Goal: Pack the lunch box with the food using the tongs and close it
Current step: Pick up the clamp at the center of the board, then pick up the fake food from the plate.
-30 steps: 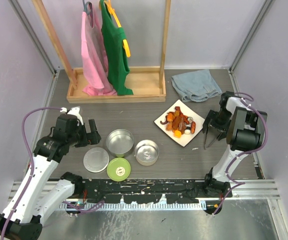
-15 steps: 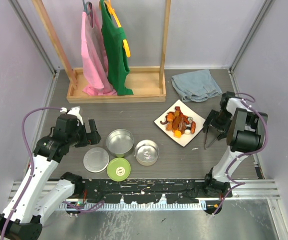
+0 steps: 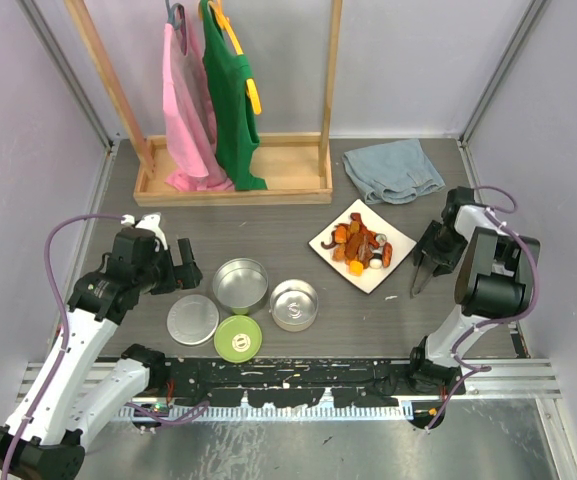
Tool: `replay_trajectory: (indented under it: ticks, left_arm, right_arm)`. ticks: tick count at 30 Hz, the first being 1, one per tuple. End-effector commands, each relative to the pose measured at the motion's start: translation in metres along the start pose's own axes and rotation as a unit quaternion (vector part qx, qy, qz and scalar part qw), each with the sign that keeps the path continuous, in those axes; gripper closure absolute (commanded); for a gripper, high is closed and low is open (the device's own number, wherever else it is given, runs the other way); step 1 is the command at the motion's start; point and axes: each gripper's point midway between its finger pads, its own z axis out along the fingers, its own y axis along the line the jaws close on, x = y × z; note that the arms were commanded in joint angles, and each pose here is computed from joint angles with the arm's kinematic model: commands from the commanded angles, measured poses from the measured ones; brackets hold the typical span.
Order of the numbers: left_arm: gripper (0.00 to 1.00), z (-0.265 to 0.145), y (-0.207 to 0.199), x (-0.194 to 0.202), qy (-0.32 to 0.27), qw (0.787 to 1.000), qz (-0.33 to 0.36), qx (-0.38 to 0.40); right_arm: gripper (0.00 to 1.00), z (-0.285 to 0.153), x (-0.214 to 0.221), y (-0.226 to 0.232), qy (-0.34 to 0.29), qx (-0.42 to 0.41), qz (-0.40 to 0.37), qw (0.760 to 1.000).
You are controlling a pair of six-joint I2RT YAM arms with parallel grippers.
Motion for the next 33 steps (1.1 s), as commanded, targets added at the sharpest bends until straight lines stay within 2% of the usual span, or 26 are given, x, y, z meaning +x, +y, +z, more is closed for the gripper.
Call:
replay_trajectory:
  ticks: [1, 10, 11, 17, 22, 26, 33]
  left_arm:
    - [0.02, 0.001, -0.003, -0.009, -0.018, 1.0, -0.001, 0.007]
    - [0.02, 0.0, -0.006, -0.01, -0.021, 1.0, -0.001, 0.016]
    - [0.02, -0.001, -0.005, -0.01, -0.024, 1.0, -0.001, 0.014]
    - [0.02, -0.003, -0.003, -0.012, -0.031, 0.999, -0.003, 0.009]
    - [0.02, -0.002, 0.002, -0.014, -0.035, 0.999, -0.008, -0.008]
    - [0.02, 0.0, 0.004, -0.013, -0.029, 0.999, -0.009, -0.016]
    - [0.02, 0.0, 0.012, -0.015, -0.03, 0.999, -0.014, -0.042]
  right_arm:
    - [0.4, -0.021, -0.019, 0.011, -0.082, -0.039, 0.018, 0.996]
    - [0.4, -0.121, -0.009, 0.012, -0.18, -0.067, 0.02, 0.981]
    - [0.4, -0.145, -0.001, 0.014, -0.2, -0.07, 0.01, 0.977]
    - [0.41, -0.203, 0.029, 0.029, -0.232, -0.119, -0.023, 0.965]
    - [0.42, -0.239, 0.066, 0.051, -0.217, -0.206, -0.065, 0.952]
    - [0.42, -0.246, 0.092, 0.058, -0.183, -0.235, -0.103, 0.949]
    - [0.42, -0.254, 0.11, 0.07, -0.176, -0.278, -0.153, 0.932]
